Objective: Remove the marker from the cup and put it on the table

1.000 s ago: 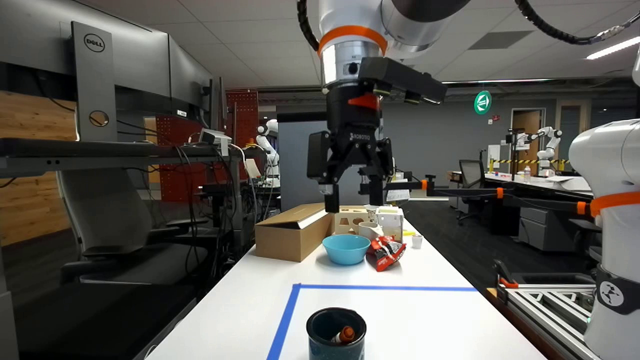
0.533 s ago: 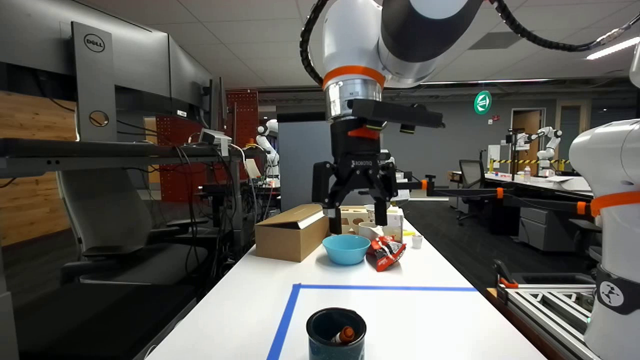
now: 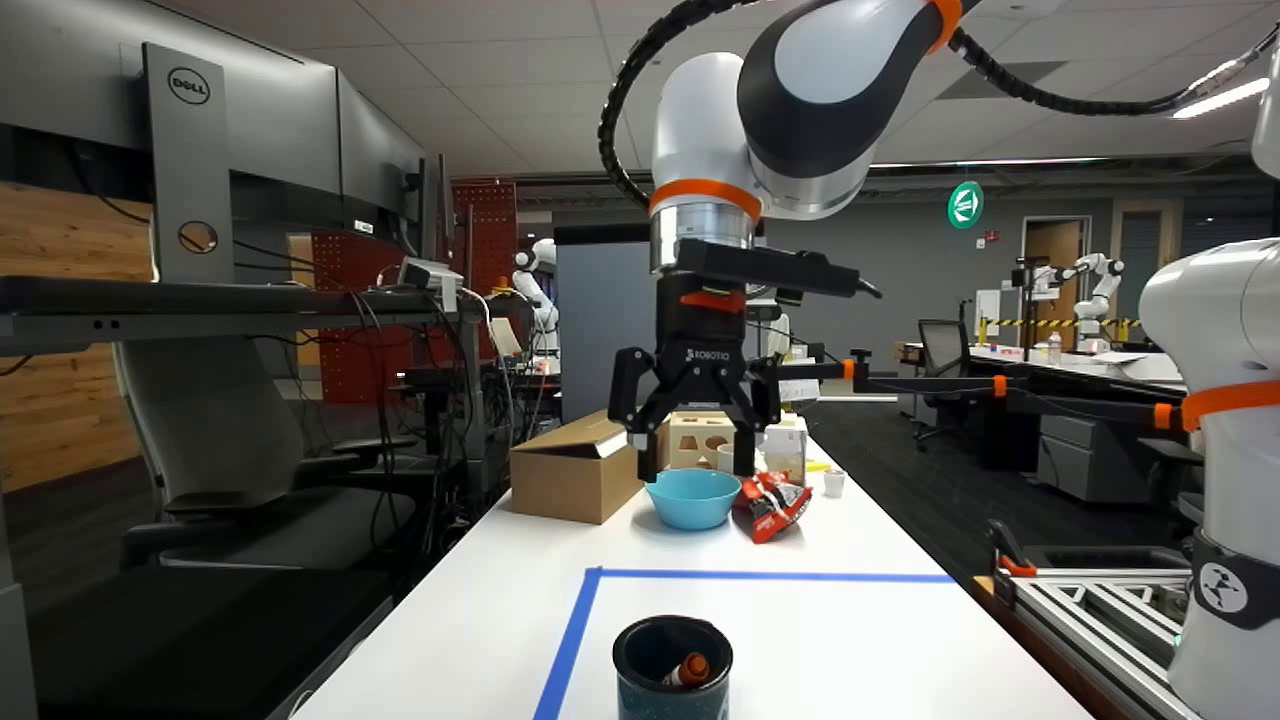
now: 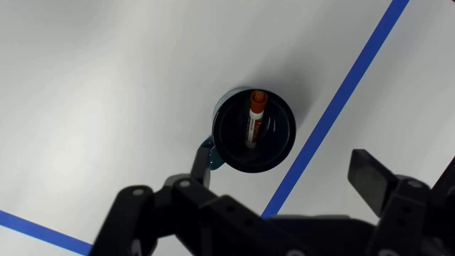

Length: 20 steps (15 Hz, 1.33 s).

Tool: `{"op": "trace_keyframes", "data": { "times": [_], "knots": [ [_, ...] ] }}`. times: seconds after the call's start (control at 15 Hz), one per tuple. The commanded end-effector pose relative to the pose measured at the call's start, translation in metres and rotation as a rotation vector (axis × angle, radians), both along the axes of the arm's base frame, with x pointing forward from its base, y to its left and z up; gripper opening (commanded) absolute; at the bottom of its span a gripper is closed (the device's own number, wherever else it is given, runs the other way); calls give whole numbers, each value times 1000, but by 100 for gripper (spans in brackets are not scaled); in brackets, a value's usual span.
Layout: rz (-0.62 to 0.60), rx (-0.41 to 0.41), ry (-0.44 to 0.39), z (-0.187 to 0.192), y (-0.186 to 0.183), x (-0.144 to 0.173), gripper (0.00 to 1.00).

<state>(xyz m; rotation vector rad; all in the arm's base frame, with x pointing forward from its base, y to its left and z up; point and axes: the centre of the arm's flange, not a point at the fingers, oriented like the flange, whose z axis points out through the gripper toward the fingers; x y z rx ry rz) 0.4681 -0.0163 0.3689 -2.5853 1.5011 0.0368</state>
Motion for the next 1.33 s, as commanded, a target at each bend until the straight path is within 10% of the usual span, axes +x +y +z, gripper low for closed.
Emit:
{"op": "trace_keyframes", "data": {
  "times": [0.0, 1.27],
  "knots": [
    [-37, 19, -30, -18, -2, -4, 100],
    [-87, 31, 29, -100, -5, 13, 100]
  ]
}}
